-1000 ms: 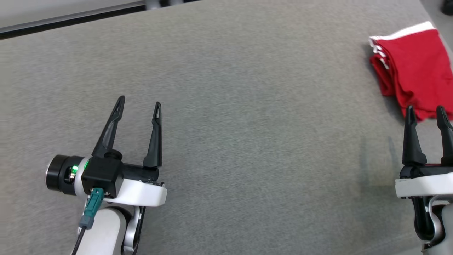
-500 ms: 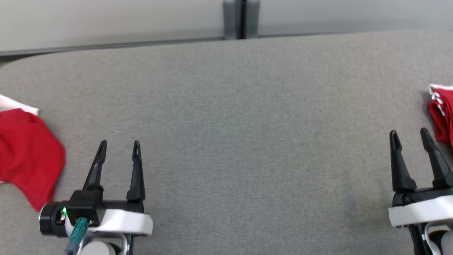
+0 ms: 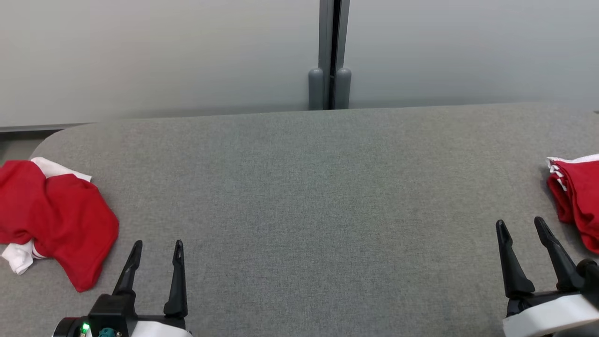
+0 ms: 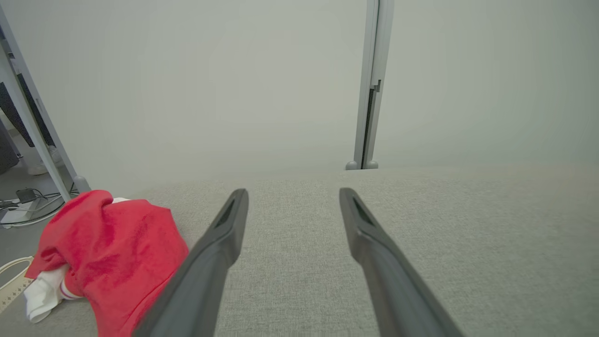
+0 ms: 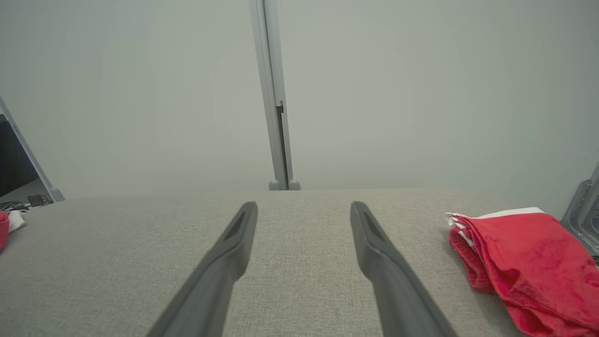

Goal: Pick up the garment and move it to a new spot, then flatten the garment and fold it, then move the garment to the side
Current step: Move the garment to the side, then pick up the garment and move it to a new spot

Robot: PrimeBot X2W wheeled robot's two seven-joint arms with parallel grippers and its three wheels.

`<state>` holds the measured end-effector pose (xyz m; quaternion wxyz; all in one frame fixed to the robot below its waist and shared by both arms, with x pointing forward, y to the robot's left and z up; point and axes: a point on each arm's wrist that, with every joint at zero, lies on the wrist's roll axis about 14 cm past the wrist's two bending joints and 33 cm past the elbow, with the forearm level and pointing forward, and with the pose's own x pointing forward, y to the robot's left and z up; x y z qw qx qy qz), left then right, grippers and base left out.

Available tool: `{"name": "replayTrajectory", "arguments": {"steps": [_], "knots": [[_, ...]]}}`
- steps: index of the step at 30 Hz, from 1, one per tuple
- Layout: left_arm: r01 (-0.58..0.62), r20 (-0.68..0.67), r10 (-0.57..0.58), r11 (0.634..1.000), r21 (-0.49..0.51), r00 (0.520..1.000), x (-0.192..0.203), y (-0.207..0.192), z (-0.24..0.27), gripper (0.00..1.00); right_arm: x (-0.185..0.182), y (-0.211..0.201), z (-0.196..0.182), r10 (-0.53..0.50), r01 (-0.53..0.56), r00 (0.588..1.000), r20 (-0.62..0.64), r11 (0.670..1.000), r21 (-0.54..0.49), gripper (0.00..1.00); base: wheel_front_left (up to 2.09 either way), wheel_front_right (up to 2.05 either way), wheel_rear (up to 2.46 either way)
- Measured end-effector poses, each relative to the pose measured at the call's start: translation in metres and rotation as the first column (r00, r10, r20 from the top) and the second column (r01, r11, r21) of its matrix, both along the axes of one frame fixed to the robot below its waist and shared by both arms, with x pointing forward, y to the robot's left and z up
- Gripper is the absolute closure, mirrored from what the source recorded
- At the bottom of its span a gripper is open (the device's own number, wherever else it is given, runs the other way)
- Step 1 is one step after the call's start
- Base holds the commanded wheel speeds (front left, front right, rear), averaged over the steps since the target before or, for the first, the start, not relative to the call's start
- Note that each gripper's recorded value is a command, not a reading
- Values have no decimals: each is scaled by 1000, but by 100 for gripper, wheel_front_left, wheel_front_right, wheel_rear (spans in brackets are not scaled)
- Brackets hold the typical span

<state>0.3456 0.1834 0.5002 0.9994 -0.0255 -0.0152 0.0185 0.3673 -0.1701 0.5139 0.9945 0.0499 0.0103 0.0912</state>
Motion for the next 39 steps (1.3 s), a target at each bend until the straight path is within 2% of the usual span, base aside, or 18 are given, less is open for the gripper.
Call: {"name": "replayTrajectory", "arguments": {"steps": [6, 27, 34, 39], "knots": [[1, -3, -1, 1000, 3, 1000, -11, 0, 2, 0, -12, -2, 5, -9, 9, 1000, 5, 1000, -1, 0, 0, 0, 0], [-12, -21, 12, 1000, -7, 1000, -12, 4, 0, 0, -11, 0, 7, -5, 5, 1000, -3, 1000, -11, 0, 0, 0, 0], [-73, 18, 74, 997, -21, 997, -12, 20, 10, 0, 0, 23, 12, 74, -73, 997, 9, 997, -27, 0, 0, 0, 0], [-130, 54, 132, 991, -37, 990, -15, 37, 19, 0, 13, 54, 19, 172, -171, 985, 20, 985, -36, 0, 0, 0, 0]]}}
